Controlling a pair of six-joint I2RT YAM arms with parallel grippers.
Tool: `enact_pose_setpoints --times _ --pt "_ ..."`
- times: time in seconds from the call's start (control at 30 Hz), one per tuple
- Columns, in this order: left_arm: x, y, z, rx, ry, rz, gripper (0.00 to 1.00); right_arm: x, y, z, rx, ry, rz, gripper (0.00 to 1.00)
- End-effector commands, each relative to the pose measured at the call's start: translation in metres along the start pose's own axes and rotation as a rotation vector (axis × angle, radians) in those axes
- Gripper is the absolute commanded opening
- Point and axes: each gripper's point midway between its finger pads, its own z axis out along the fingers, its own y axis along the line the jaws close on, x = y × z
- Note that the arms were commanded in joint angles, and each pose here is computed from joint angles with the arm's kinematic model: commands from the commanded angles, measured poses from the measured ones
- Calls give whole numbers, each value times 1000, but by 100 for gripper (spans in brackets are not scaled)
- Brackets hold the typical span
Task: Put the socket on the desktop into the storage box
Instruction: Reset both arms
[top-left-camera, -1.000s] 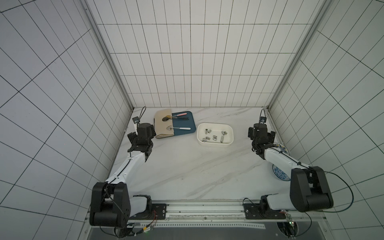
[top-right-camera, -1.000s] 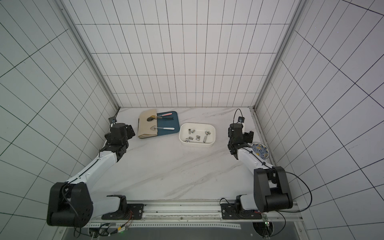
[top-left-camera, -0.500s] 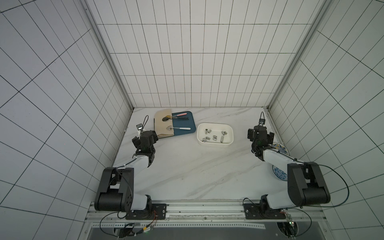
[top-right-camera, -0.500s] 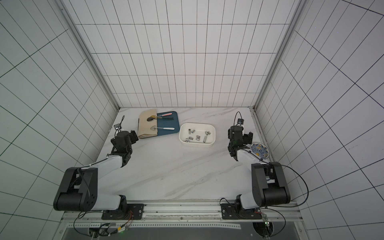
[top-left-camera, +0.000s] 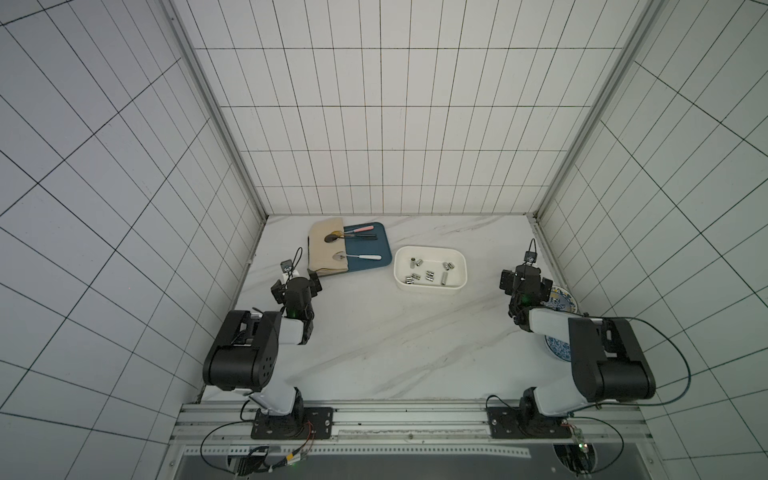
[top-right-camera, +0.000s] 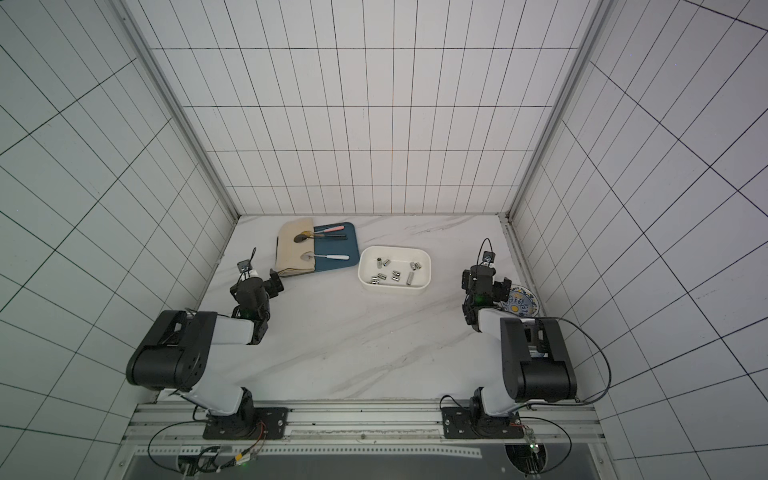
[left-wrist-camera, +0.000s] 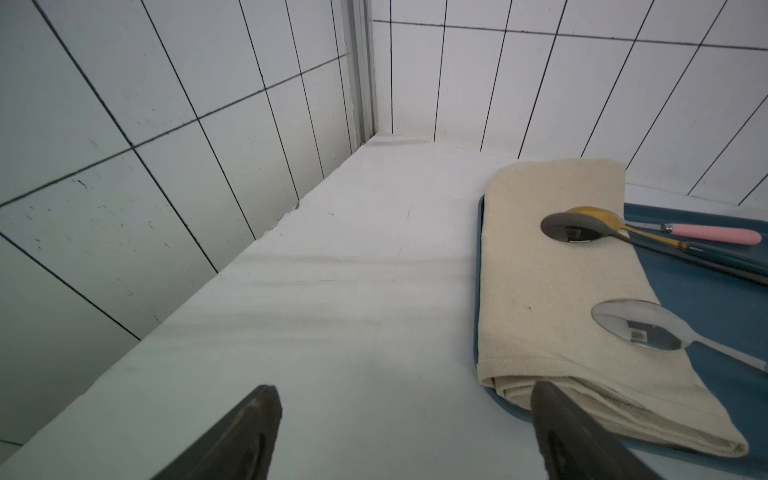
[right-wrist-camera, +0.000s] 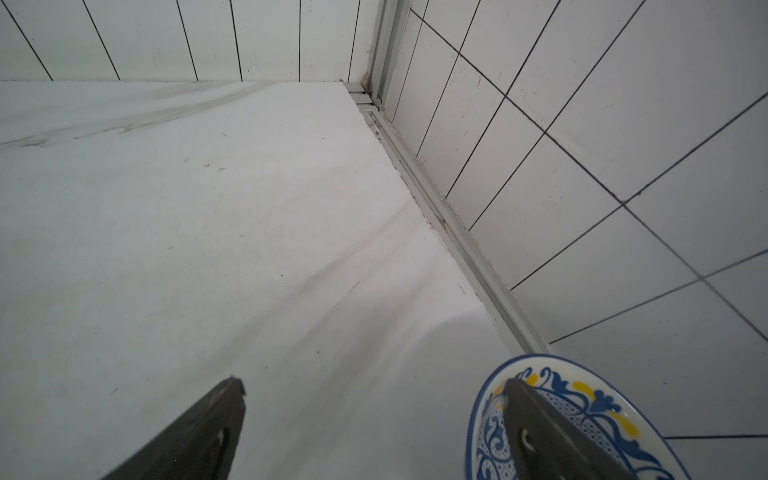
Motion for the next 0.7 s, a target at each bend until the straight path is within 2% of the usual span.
enact_pose_setpoints --times 0.0,0.07,0.13,0.17,0.2,0.23,0.3,0.37,0.67 --pt "-27 -6 -2 18 -65 -27 98 -4 7 1 -81 -36 51 99" --pt "-28 -6 -3 18 -92 -23 98 3 8 -3 -153 -59 86 99" --pt "-28 -7 -3 18 -83 -23 98 4 7 -2 -173 -143 110 99" --pt "-27 -6 -2 15 -71 -23 98 11 9 -2 -181 -73 90 99" --pt "-27 -6 -3 16 -68 -25 98 8 10 -2 -190 -63 91 99" --pt "-27 -6 -2 14 -70 -23 98 4 10 -1 -187 -123 99 99" --pt "-27 -6 -2 17 -70 -23 98 9 9 -3 -182 -67 87 99" --pt "-26 -6 0 22 -62 -25 98 4 10 -4 -170 -127 86 99" --pt "-26 -6 1 39 -51 -32 98 7 13 -8 -159 -115 66 99"
